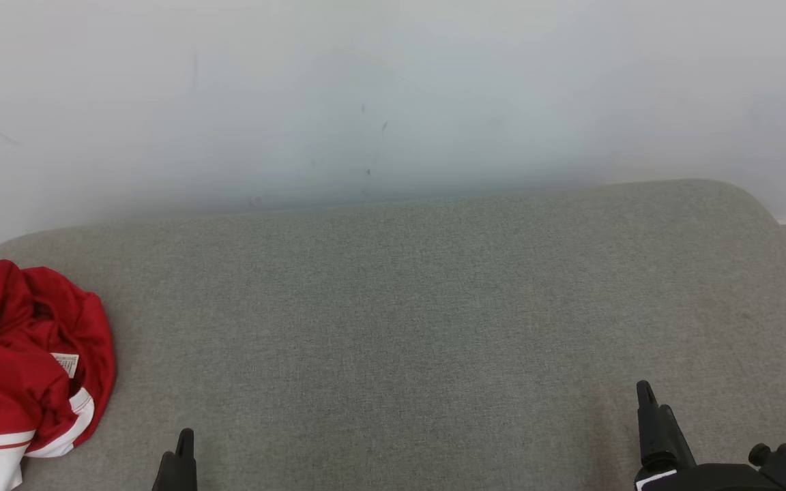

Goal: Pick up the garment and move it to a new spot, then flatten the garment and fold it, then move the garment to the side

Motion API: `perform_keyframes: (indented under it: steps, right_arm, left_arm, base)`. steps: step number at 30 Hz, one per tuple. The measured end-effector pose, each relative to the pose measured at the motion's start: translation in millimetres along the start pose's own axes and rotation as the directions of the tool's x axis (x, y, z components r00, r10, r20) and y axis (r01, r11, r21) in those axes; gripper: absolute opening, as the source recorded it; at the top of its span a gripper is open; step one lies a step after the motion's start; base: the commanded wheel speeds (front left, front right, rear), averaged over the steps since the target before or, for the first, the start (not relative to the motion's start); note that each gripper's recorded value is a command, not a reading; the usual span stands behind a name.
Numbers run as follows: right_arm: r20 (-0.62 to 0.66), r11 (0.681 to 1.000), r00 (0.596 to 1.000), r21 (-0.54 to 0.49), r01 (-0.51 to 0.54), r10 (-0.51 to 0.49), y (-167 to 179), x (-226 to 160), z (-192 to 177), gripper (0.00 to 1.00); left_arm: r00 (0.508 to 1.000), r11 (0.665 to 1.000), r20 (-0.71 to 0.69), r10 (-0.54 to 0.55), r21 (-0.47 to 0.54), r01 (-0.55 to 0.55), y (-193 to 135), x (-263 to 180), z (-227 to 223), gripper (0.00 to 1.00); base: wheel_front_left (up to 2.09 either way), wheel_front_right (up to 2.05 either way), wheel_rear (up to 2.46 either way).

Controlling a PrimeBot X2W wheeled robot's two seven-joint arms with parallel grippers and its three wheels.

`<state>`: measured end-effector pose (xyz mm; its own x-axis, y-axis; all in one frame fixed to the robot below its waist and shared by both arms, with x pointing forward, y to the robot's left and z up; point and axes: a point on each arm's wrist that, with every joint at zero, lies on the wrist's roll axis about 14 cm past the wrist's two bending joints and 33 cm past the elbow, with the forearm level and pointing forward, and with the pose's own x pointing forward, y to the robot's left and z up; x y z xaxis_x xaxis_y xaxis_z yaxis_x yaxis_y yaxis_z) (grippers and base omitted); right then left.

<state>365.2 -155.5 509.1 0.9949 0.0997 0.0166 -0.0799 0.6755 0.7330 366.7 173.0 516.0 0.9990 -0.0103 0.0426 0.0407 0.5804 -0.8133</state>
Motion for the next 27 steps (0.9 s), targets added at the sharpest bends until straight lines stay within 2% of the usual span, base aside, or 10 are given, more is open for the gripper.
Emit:
perform_keyframes:
  steps: [8,14,27]
  right_arm:
    - [0.006,0.989,0.998,-0.133,-0.056,0.058,16.4,-1.1,0.5,1.0]
    - [0.013,0.973,0.996,-0.217,-0.082,0.087,24.2,-4.6,0.7,1.0]
    - [0.015,0.927,0.988,-0.348,-0.141,0.156,43.0,-8.1,-0.9,1.0]
  left_arm:
    - [0.999,0.99,0.027,-0.035,0.135,0.031,-14.3,0.6,6.7,1.0]
    - [0.998,0.971,0.043,-0.053,0.235,0.042,-22.2,-0.3,9.5,1.0]
    - [0.995,0.929,0.065,-0.078,0.366,0.049,-31.3,-4.4,11.0,1.0]
  base:
    - [0.0,0.0,0.0]
    - [0.0,0.0,0.0]
    - [0.0,0.0,0.0]
